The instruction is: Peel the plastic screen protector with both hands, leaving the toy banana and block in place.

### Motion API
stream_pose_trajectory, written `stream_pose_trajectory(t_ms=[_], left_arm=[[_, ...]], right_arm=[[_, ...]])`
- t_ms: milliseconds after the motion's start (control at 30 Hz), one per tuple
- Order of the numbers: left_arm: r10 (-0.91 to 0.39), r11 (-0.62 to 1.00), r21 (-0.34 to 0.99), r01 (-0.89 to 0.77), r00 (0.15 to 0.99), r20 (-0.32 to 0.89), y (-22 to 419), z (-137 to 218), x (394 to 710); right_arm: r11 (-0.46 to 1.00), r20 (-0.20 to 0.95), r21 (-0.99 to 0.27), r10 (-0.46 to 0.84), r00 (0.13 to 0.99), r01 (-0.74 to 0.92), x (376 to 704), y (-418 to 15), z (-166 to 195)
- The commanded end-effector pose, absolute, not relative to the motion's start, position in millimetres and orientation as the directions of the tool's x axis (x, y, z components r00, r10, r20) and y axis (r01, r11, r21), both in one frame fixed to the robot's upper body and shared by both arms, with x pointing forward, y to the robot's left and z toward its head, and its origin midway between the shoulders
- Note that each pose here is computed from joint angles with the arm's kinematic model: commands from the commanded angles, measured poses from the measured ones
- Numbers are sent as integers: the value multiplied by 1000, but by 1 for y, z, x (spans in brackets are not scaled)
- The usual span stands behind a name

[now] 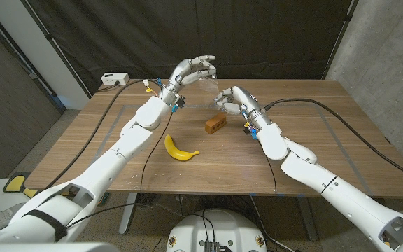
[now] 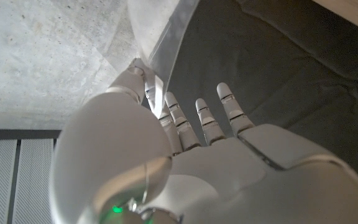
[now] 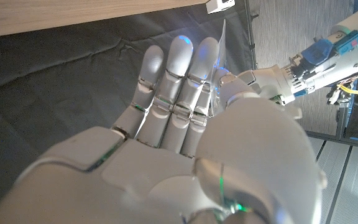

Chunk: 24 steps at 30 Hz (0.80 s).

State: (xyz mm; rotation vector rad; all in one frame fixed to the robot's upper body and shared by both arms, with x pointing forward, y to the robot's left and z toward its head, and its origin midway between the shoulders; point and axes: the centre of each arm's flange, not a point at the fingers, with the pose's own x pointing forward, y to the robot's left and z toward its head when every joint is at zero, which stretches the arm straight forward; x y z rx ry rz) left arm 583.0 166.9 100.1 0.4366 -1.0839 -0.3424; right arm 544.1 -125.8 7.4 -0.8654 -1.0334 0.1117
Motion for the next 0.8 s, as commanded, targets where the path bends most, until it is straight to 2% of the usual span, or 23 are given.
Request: stream_pose_trajectory(t_ms=[33, 367, 600, 800], left_arm=[[-472, 827, 551, -110, 396, 788, 163, 103, 565], [-513, 814, 577, -66, 382, 768, 156, 102, 561], [-541, 801, 594, -73, 336, 771, 147, 99, 547], [-598, 714, 662, -228, 293, 746, 140, 99, 529]], right_arm=[[697, 701, -670, 479, 529, 257, 537, -130, 10], [660, 638, -721, 514, 573, 210, 537, -128, 9], [701, 540, -713, 539, 646, 11, 541, -126, 16], [753, 506, -649, 533, 678, -107, 543, -133, 20]])
